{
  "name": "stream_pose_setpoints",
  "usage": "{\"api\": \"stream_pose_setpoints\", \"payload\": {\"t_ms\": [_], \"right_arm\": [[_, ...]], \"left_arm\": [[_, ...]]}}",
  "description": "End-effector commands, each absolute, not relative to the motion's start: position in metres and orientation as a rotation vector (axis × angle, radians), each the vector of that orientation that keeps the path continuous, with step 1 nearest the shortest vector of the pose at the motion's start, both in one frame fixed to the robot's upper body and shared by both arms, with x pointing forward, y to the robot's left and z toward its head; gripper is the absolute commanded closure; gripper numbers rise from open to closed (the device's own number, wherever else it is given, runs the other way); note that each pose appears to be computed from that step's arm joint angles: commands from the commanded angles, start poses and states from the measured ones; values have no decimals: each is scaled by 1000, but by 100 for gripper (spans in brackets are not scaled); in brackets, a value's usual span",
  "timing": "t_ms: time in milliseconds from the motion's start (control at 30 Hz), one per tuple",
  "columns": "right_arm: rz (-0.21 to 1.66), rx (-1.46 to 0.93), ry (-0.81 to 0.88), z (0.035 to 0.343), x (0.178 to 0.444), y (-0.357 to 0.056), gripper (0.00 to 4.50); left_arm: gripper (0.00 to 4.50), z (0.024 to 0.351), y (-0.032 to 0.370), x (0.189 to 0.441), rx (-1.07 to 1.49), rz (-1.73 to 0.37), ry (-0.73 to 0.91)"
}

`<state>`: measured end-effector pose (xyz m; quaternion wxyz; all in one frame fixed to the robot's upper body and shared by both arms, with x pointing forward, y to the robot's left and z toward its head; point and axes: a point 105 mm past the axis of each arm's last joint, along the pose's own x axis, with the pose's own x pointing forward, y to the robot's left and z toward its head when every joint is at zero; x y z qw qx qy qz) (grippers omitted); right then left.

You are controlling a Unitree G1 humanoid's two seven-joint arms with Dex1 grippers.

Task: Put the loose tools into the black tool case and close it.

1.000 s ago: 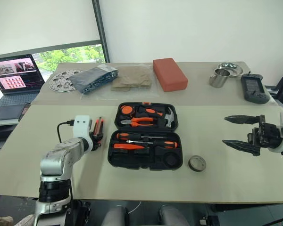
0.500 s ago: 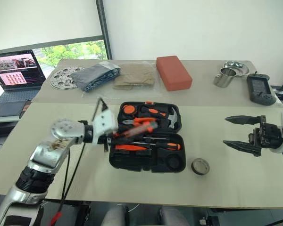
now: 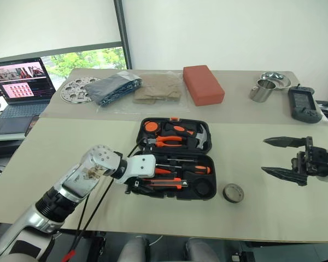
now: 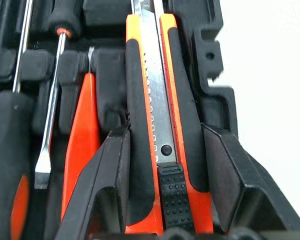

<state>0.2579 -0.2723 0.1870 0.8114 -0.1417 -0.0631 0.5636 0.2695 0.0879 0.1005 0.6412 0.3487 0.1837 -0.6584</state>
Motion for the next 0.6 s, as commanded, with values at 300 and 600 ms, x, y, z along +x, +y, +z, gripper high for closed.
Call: {"api": "stream_pose_setpoints", "payload": {"t_ms": [300,600], "right_arm": [[1238,-339,-164,197,253,-272,0],[1231,-348,-166,197,253,-273,0]], "left_arm": [[284,103,77,271,914,-1549,385],[165,101,73,267,911,-1561,383]]}}
